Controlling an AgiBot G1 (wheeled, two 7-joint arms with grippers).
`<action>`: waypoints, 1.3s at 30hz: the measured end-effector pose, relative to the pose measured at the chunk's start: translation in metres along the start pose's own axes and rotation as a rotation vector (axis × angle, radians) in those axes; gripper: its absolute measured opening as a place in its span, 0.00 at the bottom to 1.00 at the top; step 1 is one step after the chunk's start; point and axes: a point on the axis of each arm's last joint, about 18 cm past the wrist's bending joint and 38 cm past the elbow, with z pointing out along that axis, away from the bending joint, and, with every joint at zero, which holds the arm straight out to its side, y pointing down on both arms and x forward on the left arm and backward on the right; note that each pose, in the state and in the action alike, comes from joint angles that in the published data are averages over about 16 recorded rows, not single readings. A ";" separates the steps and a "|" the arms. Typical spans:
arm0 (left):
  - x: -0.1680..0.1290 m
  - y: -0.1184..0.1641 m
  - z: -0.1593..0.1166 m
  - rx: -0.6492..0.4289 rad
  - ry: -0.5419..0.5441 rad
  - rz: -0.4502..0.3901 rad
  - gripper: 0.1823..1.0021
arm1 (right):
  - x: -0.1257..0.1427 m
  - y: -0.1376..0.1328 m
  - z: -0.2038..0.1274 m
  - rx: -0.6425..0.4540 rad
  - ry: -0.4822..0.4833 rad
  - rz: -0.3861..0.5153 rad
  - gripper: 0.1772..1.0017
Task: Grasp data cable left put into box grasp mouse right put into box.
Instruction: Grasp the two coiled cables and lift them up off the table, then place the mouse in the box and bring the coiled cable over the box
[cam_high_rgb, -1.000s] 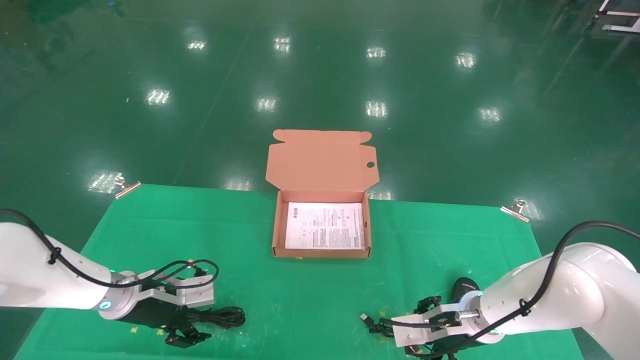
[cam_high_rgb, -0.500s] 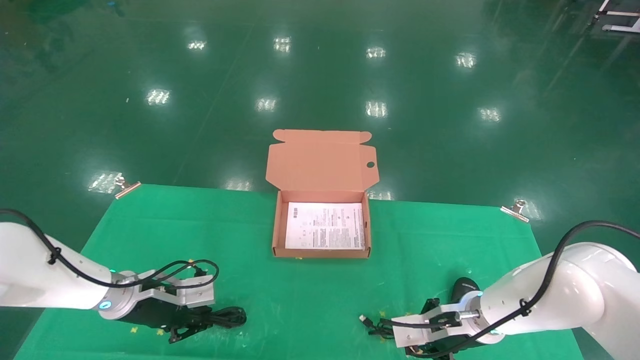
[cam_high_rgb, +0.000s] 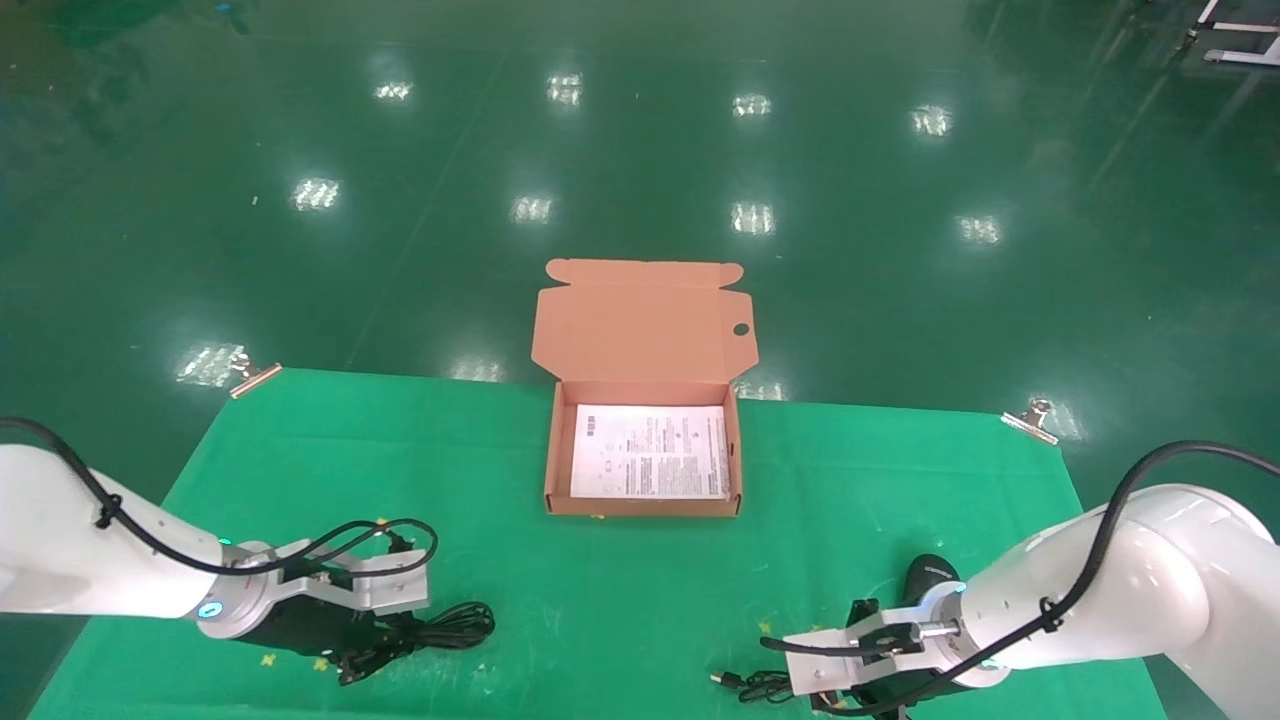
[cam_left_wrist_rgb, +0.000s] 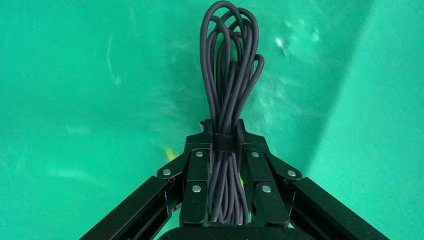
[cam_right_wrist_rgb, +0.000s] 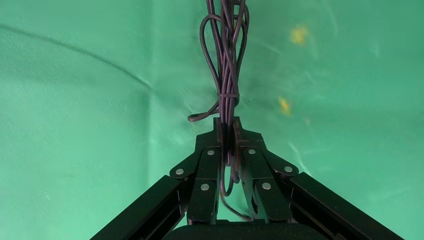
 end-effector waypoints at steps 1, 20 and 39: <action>-0.002 0.001 -0.003 0.001 -0.008 0.003 0.10 | 0.003 0.001 -0.004 0.001 0.010 0.005 0.05; -0.078 -0.050 -0.097 0.087 -0.425 0.193 0.10 | 0.125 -0.021 -0.160 0.054 0.508 0.026 0.04; -0.101 -0.153 -0.153 0.242 -0.725 0.342 0.09 | 0.246 -0.139 -0.234 0.238 0.812 -0.116 0.04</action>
